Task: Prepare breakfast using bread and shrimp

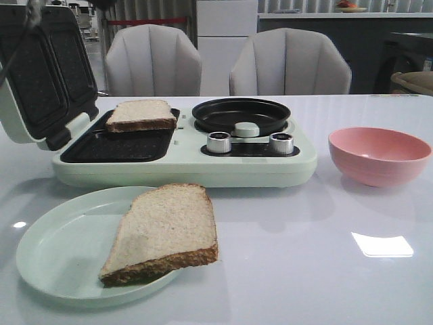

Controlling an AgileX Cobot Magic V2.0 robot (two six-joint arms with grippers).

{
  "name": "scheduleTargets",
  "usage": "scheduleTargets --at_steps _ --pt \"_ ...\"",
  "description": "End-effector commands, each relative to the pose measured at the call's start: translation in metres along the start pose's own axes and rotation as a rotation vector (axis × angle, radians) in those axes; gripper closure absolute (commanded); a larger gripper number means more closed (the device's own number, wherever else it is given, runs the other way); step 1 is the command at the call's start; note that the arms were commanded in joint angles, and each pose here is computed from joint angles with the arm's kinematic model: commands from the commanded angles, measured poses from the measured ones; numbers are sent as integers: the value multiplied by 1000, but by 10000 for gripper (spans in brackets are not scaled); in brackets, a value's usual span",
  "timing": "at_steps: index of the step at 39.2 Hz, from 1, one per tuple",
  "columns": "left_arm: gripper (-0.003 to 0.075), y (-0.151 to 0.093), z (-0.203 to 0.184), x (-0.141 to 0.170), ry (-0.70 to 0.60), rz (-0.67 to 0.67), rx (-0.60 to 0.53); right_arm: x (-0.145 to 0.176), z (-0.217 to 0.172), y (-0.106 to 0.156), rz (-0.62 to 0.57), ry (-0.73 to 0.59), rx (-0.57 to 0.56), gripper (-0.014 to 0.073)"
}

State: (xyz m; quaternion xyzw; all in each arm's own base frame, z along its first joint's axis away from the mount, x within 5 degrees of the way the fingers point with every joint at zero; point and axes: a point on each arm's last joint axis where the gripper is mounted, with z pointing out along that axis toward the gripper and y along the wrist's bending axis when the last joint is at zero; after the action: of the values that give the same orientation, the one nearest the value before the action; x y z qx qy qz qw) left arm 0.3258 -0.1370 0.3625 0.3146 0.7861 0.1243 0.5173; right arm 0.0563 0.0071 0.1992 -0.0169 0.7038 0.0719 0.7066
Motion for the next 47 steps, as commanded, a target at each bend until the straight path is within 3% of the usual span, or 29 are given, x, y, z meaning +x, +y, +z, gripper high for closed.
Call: scheduleTargets --at_steps 1,12,25,33,47 --pt "155 20 -43 -17 -88 -38 -18 -14 -3 1 -18 -114 -3 455" --pt "155 37 -101 5 -103 -211 17 -14 -3 1 -18 -114 -3 455" --pt "155 5 -128 64 -128 -275 99 -14 -3 1 -18 -114 -3 455" --pt "155 2 -164 84 -160 -367 116 -14 -3 1 -18 -114 -3 455" --pt "155 -6 -231 133 -345 -453 69 -14 -3 1 -18 -114 -3 455"
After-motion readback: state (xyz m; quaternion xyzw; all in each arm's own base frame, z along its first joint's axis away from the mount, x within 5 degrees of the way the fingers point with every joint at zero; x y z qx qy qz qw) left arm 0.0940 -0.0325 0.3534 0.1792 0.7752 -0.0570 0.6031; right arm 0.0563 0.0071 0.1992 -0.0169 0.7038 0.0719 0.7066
